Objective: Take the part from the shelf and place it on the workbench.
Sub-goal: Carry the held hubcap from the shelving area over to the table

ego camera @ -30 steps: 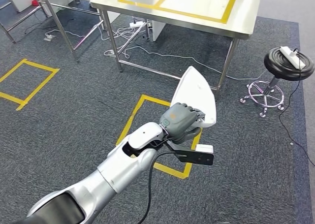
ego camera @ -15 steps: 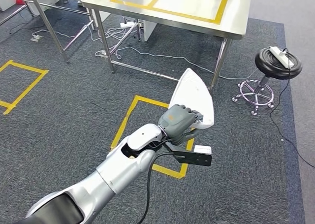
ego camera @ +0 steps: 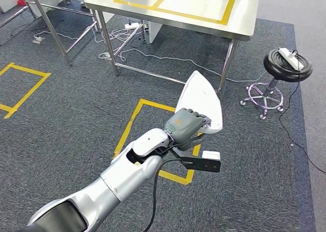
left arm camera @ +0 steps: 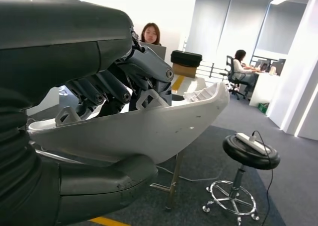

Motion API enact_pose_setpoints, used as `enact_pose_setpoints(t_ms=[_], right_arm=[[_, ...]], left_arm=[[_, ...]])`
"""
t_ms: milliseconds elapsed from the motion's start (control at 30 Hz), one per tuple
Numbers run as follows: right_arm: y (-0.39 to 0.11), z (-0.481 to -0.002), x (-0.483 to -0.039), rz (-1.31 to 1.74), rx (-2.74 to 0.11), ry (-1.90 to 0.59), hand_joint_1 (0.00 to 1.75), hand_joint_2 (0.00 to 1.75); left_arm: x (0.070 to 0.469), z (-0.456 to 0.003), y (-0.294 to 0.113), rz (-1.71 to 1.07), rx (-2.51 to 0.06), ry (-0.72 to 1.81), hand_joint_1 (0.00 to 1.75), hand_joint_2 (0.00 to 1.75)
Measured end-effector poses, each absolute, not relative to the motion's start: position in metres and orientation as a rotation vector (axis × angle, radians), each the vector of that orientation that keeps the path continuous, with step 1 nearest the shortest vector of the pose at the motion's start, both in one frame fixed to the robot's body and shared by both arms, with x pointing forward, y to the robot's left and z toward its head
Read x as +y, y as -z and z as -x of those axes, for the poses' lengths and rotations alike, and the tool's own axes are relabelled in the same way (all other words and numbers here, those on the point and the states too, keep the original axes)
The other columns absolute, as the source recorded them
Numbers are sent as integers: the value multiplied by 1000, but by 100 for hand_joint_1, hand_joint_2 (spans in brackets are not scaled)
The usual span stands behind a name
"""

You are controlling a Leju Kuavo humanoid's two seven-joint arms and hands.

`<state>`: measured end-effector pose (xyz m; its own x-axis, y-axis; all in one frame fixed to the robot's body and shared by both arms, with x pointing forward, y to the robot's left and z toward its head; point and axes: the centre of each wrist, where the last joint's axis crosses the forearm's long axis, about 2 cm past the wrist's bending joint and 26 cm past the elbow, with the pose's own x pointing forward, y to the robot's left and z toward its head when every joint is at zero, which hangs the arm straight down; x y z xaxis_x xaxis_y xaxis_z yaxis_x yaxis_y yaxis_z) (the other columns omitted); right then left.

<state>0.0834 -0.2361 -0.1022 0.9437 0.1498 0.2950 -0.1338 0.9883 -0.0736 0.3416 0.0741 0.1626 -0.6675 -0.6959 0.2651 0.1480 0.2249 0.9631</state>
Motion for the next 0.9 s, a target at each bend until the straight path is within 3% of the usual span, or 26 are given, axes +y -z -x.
enact_pose_setpoints(t_ms=[900], right_arm=[[102, -83, -236, 59, -301, -144, 0, 0]], left_arm=[[73, -342, -164, -606, -1759, 1544, 175, 175]])
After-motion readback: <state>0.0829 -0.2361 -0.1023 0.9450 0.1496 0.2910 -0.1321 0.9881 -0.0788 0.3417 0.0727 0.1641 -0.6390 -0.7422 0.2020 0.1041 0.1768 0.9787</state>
